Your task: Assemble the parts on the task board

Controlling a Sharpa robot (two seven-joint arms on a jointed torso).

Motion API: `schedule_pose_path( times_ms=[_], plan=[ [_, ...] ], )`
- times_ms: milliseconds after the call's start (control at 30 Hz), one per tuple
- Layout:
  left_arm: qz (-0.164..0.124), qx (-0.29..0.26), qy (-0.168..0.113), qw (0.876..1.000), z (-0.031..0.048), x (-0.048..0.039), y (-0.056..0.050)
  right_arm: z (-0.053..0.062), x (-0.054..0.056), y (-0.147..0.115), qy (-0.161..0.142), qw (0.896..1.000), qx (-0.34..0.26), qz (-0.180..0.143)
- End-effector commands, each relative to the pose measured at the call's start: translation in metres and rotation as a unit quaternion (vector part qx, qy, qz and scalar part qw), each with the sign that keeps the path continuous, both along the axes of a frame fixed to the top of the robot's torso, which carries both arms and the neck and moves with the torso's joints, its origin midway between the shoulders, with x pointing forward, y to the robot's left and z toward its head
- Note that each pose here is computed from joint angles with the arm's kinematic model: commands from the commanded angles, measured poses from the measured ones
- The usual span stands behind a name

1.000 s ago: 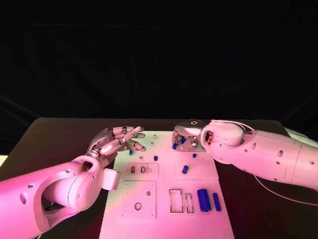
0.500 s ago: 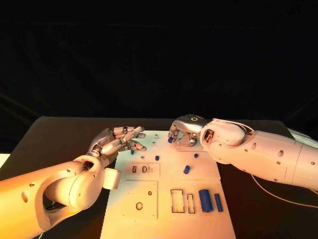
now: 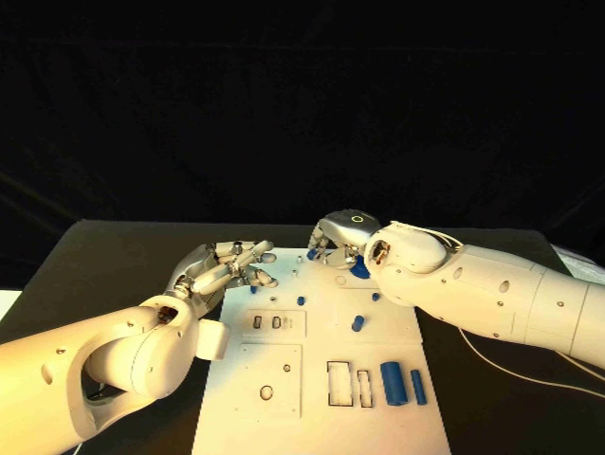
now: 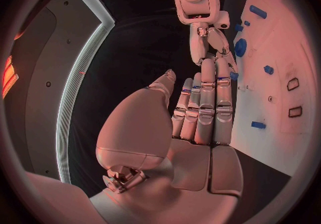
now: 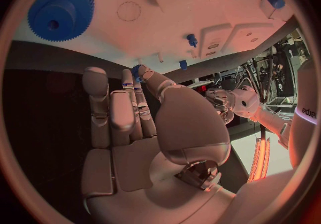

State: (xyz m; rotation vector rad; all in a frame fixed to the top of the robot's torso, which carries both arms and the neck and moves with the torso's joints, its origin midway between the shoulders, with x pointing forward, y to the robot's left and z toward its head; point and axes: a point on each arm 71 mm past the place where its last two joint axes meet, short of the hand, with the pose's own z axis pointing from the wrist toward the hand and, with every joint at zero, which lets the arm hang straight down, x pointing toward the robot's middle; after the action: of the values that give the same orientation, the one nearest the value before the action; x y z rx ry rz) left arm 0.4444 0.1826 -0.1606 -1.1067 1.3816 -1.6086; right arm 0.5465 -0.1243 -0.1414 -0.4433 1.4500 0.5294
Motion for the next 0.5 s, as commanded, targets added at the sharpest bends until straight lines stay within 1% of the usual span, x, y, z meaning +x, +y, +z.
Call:
schedule_pose_path(
  times_ms=[33, 300, 500],
  plan=[
    [-0.003, -0.005, -0.005, 1.0, 0.0024, -0.0002, -0.001, 0.001, 0.003, 0.002, -0.014, 1.0, -0.003, -0.01],
    [-0.004, -0.005, -0.006, 1.0, 0.0042, 0.0, -0.001, -0.001, 0.007, 0.01, -0.015, 1.0, -0.006, -0.011],
    [-0.005, -0.005, -0.006, 1.0, 0.005, 0.0003, -0.002, -0.003, 0.008, 0.015, -0.011, 1.0, -0.009, -0.008]
  ],
)
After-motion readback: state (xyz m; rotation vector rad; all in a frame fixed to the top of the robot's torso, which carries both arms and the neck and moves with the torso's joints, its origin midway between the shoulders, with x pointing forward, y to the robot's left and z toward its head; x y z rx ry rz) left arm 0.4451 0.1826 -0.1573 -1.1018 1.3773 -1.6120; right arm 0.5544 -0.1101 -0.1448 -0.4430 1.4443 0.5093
